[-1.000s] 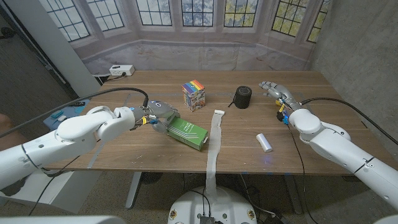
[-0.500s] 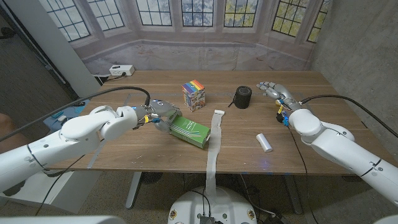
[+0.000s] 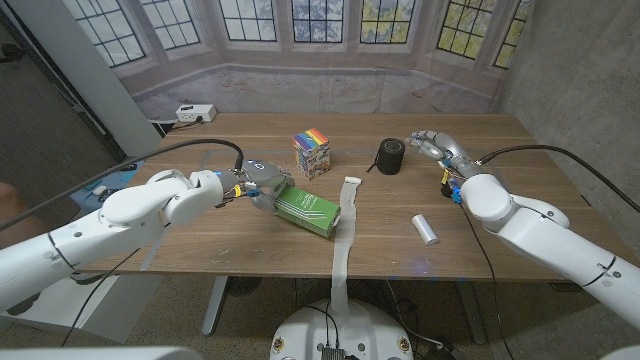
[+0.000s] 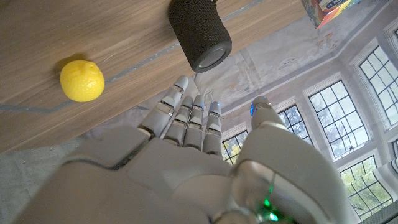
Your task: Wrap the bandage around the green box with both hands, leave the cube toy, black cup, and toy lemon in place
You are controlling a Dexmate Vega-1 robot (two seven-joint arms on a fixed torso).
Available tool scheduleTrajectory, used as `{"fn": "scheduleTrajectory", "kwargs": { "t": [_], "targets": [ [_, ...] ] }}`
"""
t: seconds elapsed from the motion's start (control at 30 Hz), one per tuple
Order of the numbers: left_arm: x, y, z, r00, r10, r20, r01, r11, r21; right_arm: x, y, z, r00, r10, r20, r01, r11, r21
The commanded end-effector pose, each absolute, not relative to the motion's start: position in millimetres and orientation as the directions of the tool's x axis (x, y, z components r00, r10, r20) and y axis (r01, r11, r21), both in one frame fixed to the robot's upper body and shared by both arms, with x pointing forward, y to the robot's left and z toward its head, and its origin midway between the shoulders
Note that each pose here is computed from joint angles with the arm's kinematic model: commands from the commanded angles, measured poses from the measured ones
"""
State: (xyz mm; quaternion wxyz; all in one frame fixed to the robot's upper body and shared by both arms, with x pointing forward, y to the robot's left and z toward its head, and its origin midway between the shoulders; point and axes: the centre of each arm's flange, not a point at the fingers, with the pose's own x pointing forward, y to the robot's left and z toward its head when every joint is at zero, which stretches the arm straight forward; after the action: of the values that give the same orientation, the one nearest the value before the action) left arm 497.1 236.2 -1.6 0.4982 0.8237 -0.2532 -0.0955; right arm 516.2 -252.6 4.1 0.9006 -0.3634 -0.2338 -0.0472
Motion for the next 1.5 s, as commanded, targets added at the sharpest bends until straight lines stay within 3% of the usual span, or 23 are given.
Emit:
{"fn": "scheduleTrajectory", "kwargs": {
  "t": [0.03,0.5,0.8,1.5],
  "targets": [
    [499,235,-2,0.851,-0.516,0.094,-0.317,-0.364,0.876,507,-226,11,0.894,0.086,0.440,0.294,0.628,-0.720],
    [499,233,-5,0.852,-0.516,0.087,-0.309,-0.362,0.879,502,-209,13,0.899,0.082,0.431,0.322,0.545,-0.774],
    [498,231,-7,0.853,-0.516,0.084,-0.305,-0.361,0.881,500,-178,14,0.917,0.046,0.396,0.348,0.392,-0.852],
    [494,235,-9,0.860,-0.501,0.098,-0.304,-0.347,0.887,511,-144,19,0.923,0.058,0.381,0.350,0.287,-0.892]
  ]
}}
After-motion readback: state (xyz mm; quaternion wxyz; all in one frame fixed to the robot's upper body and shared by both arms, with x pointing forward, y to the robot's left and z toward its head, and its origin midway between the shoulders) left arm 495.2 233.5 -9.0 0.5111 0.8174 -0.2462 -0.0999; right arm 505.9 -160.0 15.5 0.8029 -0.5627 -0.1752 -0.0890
